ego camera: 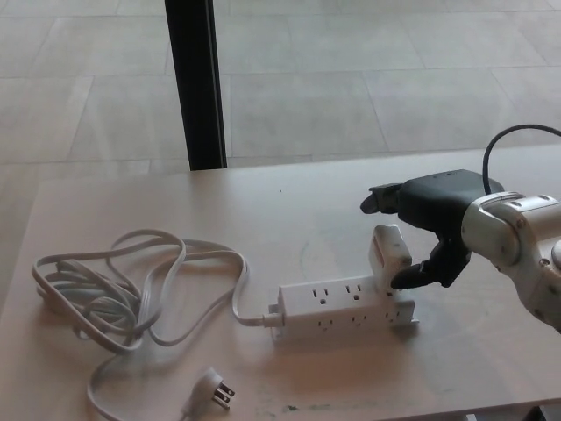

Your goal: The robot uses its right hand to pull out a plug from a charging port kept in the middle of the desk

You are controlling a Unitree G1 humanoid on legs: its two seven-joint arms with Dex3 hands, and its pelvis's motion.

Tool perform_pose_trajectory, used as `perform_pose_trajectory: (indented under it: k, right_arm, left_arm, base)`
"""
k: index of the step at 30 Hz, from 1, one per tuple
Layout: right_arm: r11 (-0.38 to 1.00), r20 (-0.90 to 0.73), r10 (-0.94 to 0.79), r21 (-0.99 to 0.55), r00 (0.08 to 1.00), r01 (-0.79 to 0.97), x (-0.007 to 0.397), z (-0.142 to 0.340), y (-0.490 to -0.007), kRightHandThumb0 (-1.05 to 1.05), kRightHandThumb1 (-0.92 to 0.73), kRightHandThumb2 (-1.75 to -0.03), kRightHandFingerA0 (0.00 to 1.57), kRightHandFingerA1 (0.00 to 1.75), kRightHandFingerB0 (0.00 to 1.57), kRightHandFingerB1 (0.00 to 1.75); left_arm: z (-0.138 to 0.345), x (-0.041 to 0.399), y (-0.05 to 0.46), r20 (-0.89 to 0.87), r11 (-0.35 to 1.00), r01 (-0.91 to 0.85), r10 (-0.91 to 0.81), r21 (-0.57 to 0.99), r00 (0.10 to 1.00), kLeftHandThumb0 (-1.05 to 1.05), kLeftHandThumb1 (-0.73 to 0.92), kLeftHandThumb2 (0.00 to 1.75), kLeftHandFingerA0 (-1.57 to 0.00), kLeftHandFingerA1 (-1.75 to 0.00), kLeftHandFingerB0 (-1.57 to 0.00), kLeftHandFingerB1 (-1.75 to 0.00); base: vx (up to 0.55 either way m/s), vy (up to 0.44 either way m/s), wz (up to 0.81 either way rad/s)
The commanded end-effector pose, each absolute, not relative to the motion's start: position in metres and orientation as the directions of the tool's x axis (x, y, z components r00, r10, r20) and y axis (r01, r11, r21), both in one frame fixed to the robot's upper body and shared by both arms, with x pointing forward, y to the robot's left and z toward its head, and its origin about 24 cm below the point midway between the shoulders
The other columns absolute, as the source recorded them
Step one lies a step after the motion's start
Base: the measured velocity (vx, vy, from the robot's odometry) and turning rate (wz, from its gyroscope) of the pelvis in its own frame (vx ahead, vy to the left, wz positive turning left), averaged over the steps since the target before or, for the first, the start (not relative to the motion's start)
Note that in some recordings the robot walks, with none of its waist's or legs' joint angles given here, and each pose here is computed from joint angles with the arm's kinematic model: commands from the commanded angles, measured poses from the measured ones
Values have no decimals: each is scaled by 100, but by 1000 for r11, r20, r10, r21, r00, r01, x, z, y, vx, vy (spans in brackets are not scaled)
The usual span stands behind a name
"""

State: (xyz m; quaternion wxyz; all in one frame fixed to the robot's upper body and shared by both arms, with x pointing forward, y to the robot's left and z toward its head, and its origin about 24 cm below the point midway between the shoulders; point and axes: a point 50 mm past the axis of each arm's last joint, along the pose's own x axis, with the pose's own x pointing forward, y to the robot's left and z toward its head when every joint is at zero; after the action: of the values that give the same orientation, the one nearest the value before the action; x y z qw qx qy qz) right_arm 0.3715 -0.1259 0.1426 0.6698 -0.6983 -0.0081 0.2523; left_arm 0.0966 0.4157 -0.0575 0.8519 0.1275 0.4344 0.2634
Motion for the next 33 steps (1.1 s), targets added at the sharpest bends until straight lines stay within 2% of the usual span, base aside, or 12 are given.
perform_pose_trajectory:
  k: [1,5,7,9,11,12,15,16,23,24,32,33]
  right_arm:
    - [-155,-409,302,-913,861,-379,372,137,-130,-83,-63,-60,90,123,15,33]
    - [-116,-417,282,-909,864,-401,375,135,-134,-84,-61,-59,94,123,18,36]
    - [-116,-420,275,-908,865,-403,375,136,-135,-93,-53,-90,97,111,16,44]
    - [-120,-424,274,-906,863,-407,375,135,-134,-84,-63,-60,97,102,23,37]
    - [-119,-426,275,-905,862,-409,374,134,-133,-81,-63,-59,97,111,28,37]
    - [-117,-420,283,-908,863,-403,374,133,-132,-78,-62,-60,96,124,30,39]
    - [-119,-401,308,-916,863,-384,372,131,-131,-71,-59,-62,84,148,33,43]
    - [-111,-390,317,-921,865,-374,373,130,-131,-60,-60,-62,81,150,39,45]
    - [-39,-314,360,-946,879,-322,370,131,-126,-37,-66,-63,77,163,75,52]
    - [-40,-303,371,-950,878,-311,369,130,-125,-38,-64,-62,78,166,78,53]
    - [-29,-269,430,-958,862,-285,364,125,-116,-37,-62,-63,89,157,83,63]
    - [-28,-266,431,-959,862,-282,363,125,-115,-36,-60,-66,90,163,85,64]
  left_arm:
    - [-50,97,423,-653,818,-326,575,474,494,-85,80,94,-68,-59,-45,-48]
    - [-51,96,423,-660,822,-345,570,454,489,-75,79,115,-63,-64,-41,-54]
    - [-51,97,423,-657,817,-337,576,467,486,-79,92,76,-72,-54,-48,-41]
    - [-51,97,422,-659,822,-332,570,463,491,-75,79,115,-64,-63,-42,-54]
    - [-50,97,422,-653,819,-315,573,480,494,-81,92,78,-71,-53,-47,-42]
    - [-51,97,422,-656,821,-324,570,469,494,-74,79,115,-63,-63,-41,-54]
    - [-50,98,421,-652,818,-308,574,486,495,-80,92,82,-69,-55,-45,-43]
    - [-51,98,421,-654,820,-314,572,479,496,-73,80,116,-64,-63,-41,-54]
    - [-50,97,422,-655,821,-324,571,471,494,-75,80,117,-63,-63,-41,-54]
    - [-50,97,422,-653,820,-325,572,471,497,-79,92,79,-70,-53,-47,-42]
    - [-49,98,420,-646,824,-314,565,471,513,-73,81,118,-61,-63,-41,-54]
    - [-49,99,420,-646,824,-314,565,471,513,-81,92,82,-64,-52,-45,-43]
  base:
    - [0,0,0]
    - [0,0,0]
    - [0,0,0]
    - [0,0,0]
    - [0,0,0]
    - [0,0,0]
    - [0,0,0]
    - [0,0,0]
    - [0,0,0]
    - [0,0,0]
    - [0,0,0]
    - [0,0,0]
